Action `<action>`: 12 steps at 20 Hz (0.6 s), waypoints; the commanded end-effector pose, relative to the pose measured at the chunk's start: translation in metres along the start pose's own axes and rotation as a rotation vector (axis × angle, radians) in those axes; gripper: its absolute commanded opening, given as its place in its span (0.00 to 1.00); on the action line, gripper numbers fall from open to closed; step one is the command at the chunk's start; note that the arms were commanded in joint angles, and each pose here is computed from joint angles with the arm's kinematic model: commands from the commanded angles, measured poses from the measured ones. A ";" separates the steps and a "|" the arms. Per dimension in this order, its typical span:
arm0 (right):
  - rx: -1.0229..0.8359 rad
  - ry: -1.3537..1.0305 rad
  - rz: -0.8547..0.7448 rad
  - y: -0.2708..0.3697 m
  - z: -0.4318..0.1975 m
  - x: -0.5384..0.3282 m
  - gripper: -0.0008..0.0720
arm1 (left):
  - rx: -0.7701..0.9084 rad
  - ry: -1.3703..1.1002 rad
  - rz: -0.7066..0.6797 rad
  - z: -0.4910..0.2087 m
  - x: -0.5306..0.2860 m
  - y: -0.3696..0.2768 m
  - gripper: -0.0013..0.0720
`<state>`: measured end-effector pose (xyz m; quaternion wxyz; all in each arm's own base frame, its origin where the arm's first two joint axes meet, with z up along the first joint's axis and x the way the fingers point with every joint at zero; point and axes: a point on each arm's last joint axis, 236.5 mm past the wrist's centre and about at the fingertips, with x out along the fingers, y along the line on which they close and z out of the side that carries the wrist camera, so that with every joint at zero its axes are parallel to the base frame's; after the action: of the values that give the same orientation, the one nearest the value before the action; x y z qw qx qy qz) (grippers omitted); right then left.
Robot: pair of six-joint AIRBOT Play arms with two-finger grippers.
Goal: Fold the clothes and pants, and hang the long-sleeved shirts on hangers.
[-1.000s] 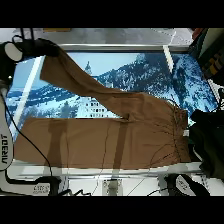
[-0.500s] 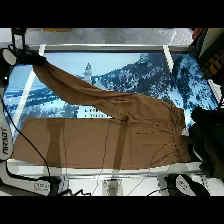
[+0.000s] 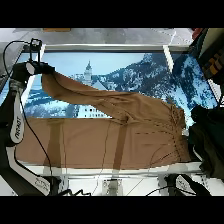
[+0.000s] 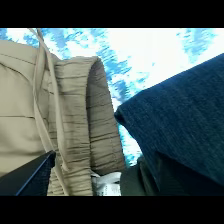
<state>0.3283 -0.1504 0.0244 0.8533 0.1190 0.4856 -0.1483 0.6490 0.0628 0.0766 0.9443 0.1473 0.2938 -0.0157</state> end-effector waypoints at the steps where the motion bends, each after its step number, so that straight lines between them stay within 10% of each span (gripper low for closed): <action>1: 0.030 0.017 0.034 0.007 -0.002 0.010 0.97 | -0.003 -0.129 0.051 0.018 0.019 0.006 0.06; 2: 0.041 0.022 0.047 0.010 -0.003 0.013 0.97 | -0.002 -0.118 0.048 0.013 0.024 0.004 0.27; 4: 0.061 0.028 0.070 0.015 -0.003 0.017 0.97 | -0.004 -0.104 0.042 0.007 0.028 0.002 1.00; 6: 0.067 0.031 0.075 0.015 -0.003 0.019 0.97 | -0.022 -0.041 0.033 -0.007 0.023 0.007 0.97; 9: 0.068 0.023 0.073 0.015 -0.001 0.020 0.97 | -0.257 0.180 0.033 -0.063 0.005 0.033 0.57; 12: 0.067 0.021 0.072 0.014 -0.001 0.020 0.97 | -0.681 0.457 0.100 -0.145 -0.021 0.061 0.57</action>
<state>0.3414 -0.1400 0.0073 0.8474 0.1644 0.4871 -0.1331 0.6172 0.1291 0.0268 0.9213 0.0017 0.3827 0.0690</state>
